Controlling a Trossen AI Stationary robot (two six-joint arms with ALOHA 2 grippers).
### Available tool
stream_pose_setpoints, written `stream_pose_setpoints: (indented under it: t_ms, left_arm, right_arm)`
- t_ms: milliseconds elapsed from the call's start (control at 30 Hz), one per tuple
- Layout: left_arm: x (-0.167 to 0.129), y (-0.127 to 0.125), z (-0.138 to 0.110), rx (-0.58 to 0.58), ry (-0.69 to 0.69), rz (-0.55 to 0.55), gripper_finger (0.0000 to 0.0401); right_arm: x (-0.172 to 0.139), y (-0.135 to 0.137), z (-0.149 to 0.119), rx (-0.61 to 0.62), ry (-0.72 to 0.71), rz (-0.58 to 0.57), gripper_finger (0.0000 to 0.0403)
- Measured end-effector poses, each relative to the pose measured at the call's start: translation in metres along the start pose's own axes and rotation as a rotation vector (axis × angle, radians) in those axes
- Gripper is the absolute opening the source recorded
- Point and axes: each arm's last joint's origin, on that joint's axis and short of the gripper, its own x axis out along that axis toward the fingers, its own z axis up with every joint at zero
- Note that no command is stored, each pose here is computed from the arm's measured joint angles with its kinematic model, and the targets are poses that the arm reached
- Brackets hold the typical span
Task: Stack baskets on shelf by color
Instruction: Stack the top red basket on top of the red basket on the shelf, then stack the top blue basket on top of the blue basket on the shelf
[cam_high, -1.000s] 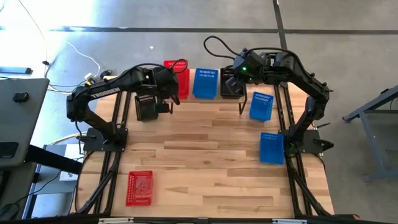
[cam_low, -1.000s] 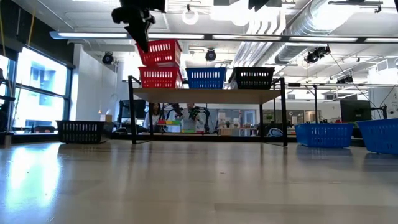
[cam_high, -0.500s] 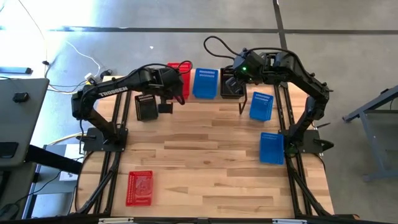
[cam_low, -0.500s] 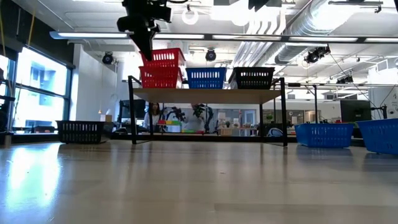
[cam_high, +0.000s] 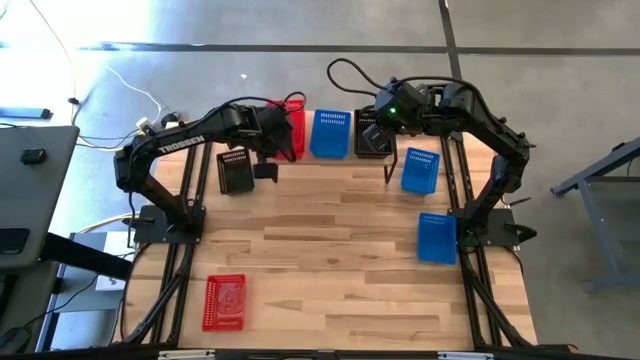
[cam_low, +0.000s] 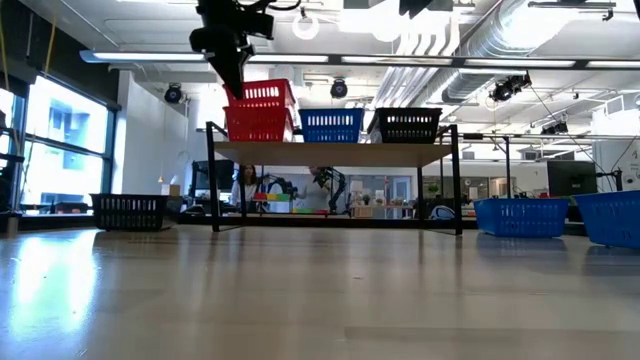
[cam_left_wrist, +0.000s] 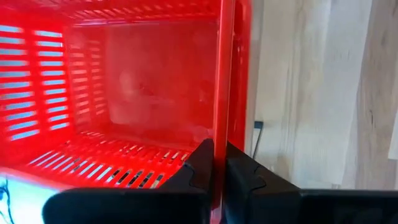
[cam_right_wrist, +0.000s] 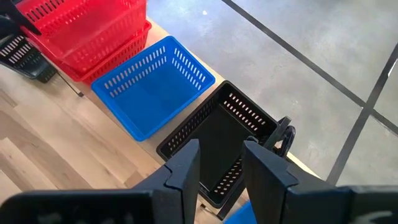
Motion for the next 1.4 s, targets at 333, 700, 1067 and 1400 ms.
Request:
stream_pose_setpoints:
  t_ms: [333,700,1067,1400]
  left_arm:
    - [0.0,-0.001,0.001,0.006,-0.003,0.003,0.0099]
    - [-0.014,-0.007,0.004,-0.015,-0.004,0.013,0.0164]
    - [-0.063,-0.029,-0.004,-0.067,-0.158,-0.083,0.0165]
    - [-0.097,-0.04,-0.027,-0.121,-0.28,-0.153,0.0165]
  right_arm:
    - [0.0,0.001,0.0,0.0,0.008,0.016,0.0106]
    - [-0.005,0.015,-0.007,-0.021,0.097,0.24,0.0106]
    - [0.004,0.064,-0.043,-0.163,0.237,0.281,0.0106]
    - [0.009,0.074,-0.096,-0.197,0.383,0.229,0.0106]
